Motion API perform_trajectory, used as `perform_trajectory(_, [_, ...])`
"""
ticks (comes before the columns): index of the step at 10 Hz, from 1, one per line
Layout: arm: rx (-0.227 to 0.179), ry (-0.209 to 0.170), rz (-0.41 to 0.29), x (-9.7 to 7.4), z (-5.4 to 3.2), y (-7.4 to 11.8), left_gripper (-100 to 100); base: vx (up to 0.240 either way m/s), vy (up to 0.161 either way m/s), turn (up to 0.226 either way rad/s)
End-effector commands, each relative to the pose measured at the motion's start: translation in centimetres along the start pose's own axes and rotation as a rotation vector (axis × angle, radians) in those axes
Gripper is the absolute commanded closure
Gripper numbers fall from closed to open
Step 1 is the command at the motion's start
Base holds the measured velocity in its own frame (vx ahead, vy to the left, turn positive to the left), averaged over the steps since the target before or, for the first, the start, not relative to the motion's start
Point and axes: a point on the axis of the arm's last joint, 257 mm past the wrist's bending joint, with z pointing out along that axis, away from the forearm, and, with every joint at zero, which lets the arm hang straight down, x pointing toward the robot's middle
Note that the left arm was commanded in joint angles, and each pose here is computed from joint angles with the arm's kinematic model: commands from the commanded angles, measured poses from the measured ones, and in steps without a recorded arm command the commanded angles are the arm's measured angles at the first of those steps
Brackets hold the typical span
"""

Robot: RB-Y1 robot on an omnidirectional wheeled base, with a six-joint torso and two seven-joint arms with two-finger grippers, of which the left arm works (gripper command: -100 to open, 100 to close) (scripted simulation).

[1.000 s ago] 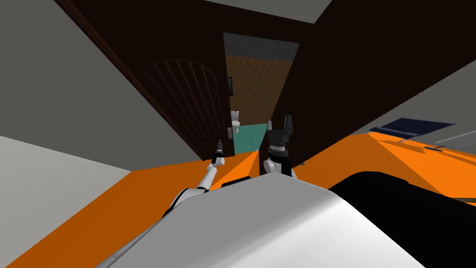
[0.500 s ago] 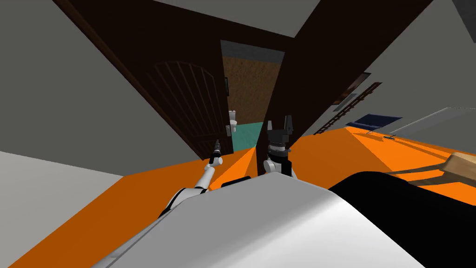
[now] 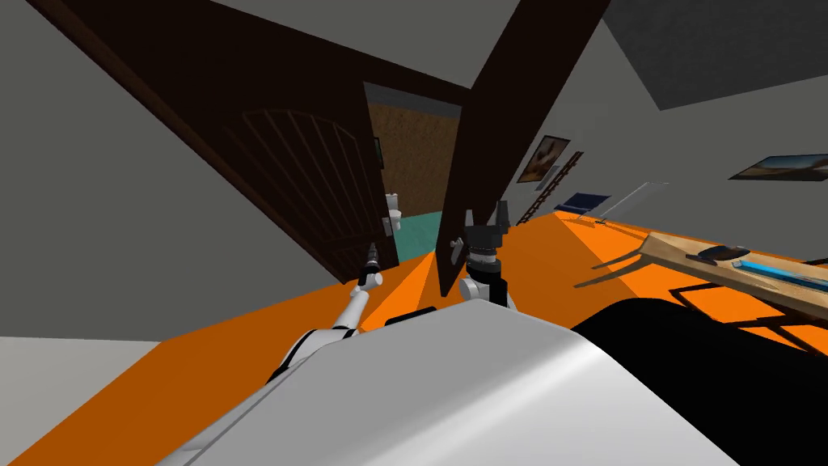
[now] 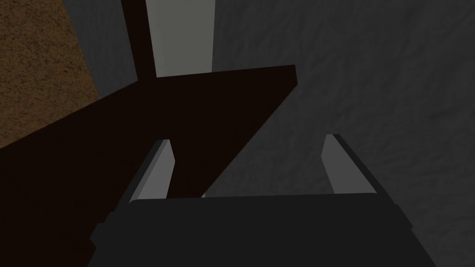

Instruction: Pull the door open

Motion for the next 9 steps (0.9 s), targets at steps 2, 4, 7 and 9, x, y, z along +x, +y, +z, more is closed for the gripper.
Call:
perform_trajectory(2, [0.003, -0.032, 0.015, -1.7, 0.30, 0.1, -100, -0.041, -0.017, -0.246])
perform_trajectory(4, [0.005, -0.063, 0.023, -3.1, 0.43, 0.0, -100, 0.002, -0.017, -0.293])
perform_trajectory(7, [0.006, -0.104, 0.026, -4.4, 0.50, -0.1, -100, 0.056, -0.012, -0.252])
perform_trajectory(9, [0.004, -0.135, 0.023, -5.2, 0.49, -0.1, -100, 0.131, -0.029, -0.270])
